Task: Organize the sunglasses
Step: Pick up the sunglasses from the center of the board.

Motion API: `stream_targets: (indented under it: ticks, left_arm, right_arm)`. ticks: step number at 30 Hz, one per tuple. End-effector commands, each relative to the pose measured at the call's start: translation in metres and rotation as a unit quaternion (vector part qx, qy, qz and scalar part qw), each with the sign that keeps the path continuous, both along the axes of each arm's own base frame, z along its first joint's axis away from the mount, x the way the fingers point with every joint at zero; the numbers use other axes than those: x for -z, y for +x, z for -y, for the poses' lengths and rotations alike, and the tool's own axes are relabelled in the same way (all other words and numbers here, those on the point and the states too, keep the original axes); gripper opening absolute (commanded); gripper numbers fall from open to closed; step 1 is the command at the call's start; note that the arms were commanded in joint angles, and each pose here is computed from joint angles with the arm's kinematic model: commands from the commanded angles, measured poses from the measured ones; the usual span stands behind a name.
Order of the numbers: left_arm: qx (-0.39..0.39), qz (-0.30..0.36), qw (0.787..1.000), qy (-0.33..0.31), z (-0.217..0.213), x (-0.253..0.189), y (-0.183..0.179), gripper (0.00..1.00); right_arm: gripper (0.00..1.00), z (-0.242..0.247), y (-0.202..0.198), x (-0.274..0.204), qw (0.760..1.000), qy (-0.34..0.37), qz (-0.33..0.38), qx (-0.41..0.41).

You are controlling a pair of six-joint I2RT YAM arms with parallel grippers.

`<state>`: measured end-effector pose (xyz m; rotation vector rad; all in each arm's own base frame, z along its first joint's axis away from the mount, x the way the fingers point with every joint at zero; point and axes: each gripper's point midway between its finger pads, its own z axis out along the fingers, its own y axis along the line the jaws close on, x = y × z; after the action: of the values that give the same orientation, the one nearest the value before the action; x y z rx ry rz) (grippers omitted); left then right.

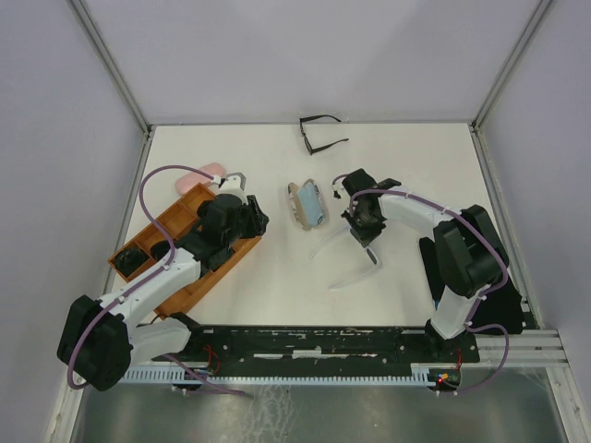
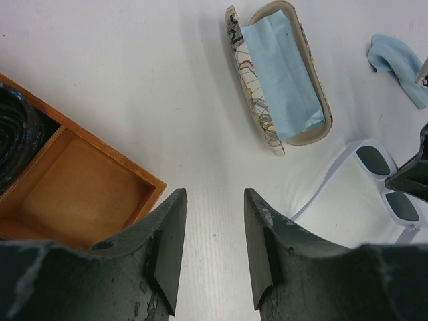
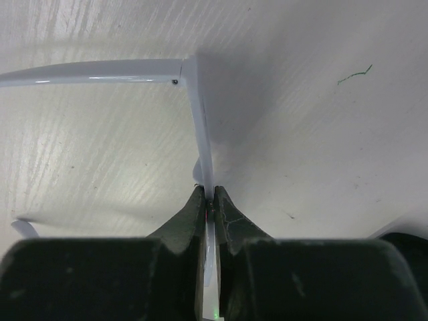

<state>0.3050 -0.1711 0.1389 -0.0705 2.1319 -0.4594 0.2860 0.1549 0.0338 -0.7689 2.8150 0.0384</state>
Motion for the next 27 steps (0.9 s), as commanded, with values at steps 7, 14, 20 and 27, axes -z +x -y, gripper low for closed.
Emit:
stream_targets:
  ticks: [7,14,20,27]
  left_arm:
    - [-0.006,0.026,0.999,-0.026,0.006,-0.035,0.011,0.48]
    - [0.031,0.021,0.998,-0.041,0.023,-0.050,0.013,0.48]
    - [0.045,0.018,0.998,-0.039,0.041,-0.059,0.012,0.48]
    - [0.052,0.013,0.998,-0.024,0.070,-0.056,0.009,0.48]
  right_arm:
    - [0.02,-0.007,0.007,-0.039,0.997,0.046,0.061,-0.003]
    - [0.00,-0.031,-0.008,-0.067,0.989,0.096,0.108,-0.021]
    - [0.00,-0.051,-0.007,-0.093,0.972,0.125,0.199,-0.007]
    - [0.00,-0.066,-0.006,-0.131,0.936,0.180,0.301,0.012]
